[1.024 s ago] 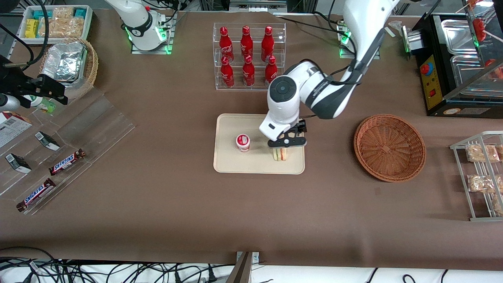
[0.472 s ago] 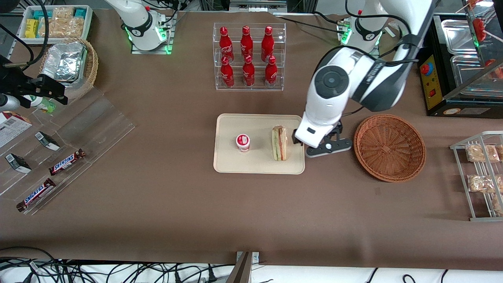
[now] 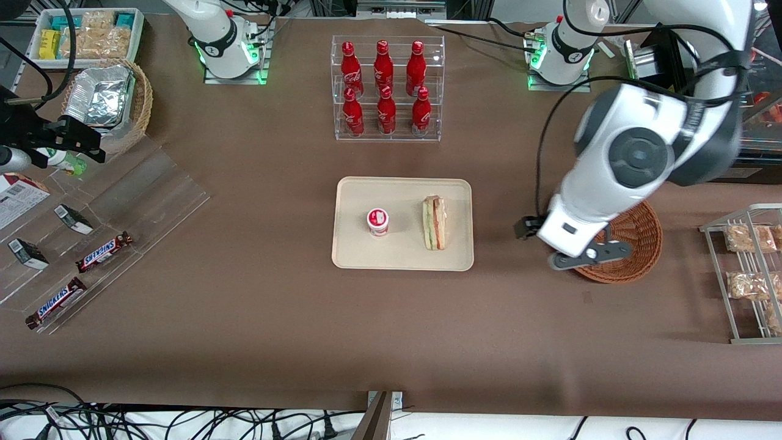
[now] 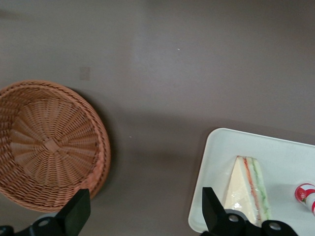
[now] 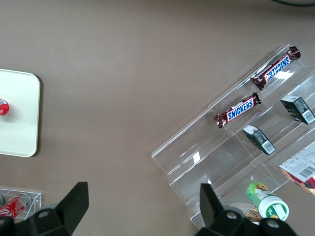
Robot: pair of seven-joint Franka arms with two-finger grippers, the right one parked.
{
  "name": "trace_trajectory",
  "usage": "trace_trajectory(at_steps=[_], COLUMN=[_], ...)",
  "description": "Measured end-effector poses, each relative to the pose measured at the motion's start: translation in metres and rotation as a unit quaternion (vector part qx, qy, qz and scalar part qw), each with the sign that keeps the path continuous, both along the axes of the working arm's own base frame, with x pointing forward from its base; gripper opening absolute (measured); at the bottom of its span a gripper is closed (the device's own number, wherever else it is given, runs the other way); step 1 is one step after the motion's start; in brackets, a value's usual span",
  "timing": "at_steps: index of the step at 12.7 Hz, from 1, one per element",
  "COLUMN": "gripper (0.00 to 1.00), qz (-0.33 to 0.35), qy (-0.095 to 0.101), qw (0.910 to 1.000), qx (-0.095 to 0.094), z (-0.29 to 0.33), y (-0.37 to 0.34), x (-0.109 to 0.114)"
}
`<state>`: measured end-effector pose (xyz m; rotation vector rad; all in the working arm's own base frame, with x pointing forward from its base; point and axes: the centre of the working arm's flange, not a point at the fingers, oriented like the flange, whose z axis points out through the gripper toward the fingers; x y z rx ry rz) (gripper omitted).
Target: Place sandwich from basket to tray
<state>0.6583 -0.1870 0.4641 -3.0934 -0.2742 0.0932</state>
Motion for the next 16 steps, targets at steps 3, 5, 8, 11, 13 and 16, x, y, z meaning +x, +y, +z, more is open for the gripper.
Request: trace_trajectory(at_steps=[3, 5, 8, 11, 13, 16], gripper=[1.0, 1.0, 1.0, 1.0, 1.0, 1.0], qz=[-0.052, -0.083, -0.112, -0.128, -0.141, -0.145], qy=[0.013, 0.015, 0.017, 0.016, 0.01, 0.013], qw=[0.9985, 0.9964, 0.9936, 0.9916, 0.99, 0.9891], qx=[-0.005, -0.009, -0.007, 0.001, 0.003, -0.021], z=[0.024, 0.026, 0.024, 0.026, 0.035, 0.038], y=[0.045, 0.062, 0.089, 0.119, 0.13, 0.141], x=[0.008, 0.011, 0.016, 0.021, 0.023, 0.023])
